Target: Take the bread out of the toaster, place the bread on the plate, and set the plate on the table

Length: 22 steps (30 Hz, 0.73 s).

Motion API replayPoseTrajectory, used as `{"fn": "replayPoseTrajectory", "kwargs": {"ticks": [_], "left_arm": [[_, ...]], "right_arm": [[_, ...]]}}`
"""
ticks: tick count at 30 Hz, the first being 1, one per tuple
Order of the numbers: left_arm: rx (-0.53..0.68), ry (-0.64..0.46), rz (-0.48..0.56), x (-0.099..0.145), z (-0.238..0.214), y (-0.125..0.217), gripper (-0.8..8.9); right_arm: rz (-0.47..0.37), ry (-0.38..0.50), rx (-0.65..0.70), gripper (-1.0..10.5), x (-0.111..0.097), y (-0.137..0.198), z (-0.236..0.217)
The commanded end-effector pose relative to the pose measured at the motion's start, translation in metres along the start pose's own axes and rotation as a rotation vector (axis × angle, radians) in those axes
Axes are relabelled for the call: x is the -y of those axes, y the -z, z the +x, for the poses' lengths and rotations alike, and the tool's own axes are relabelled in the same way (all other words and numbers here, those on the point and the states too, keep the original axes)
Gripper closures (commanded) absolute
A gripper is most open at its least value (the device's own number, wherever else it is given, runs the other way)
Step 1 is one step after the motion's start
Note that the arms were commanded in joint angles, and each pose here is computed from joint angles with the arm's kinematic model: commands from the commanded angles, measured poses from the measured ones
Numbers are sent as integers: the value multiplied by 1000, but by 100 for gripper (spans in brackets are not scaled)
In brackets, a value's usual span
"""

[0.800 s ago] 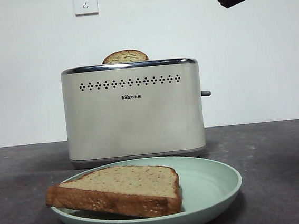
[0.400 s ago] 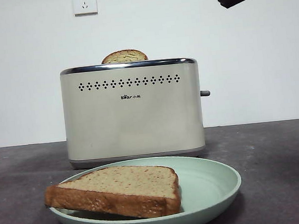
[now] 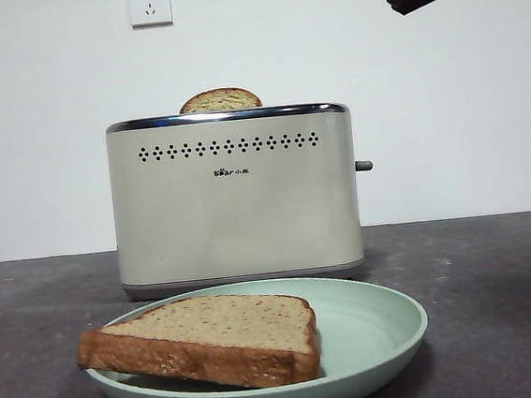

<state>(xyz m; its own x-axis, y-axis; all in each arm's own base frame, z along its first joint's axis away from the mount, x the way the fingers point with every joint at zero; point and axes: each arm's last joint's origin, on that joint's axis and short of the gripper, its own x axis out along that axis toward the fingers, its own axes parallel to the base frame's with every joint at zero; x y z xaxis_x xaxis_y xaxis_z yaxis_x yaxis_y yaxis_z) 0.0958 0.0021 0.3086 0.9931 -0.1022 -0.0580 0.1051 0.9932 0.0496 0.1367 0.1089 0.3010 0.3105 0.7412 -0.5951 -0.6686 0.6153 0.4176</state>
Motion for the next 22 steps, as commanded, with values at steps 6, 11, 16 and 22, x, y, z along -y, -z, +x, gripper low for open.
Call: {"fn": "replayPoseTrajectory", "kwargs": {"ticks": [6,11,16,22], "left_arm": [[53,-36,-20,2,-4,50,806],[4,-36,-52,4,1,88,806],[-41,-33,-67,5,5,117,806],[-38,-37,-68,6,4,134,806]], "right_arm": [[-23,-5,8,942,-2,-3,0],[-23,-5,8,942,-2,-3,0],[-23,-6,8,942,-2,-3,0],[-23,-5,8,942,-2,-3,0]]}}
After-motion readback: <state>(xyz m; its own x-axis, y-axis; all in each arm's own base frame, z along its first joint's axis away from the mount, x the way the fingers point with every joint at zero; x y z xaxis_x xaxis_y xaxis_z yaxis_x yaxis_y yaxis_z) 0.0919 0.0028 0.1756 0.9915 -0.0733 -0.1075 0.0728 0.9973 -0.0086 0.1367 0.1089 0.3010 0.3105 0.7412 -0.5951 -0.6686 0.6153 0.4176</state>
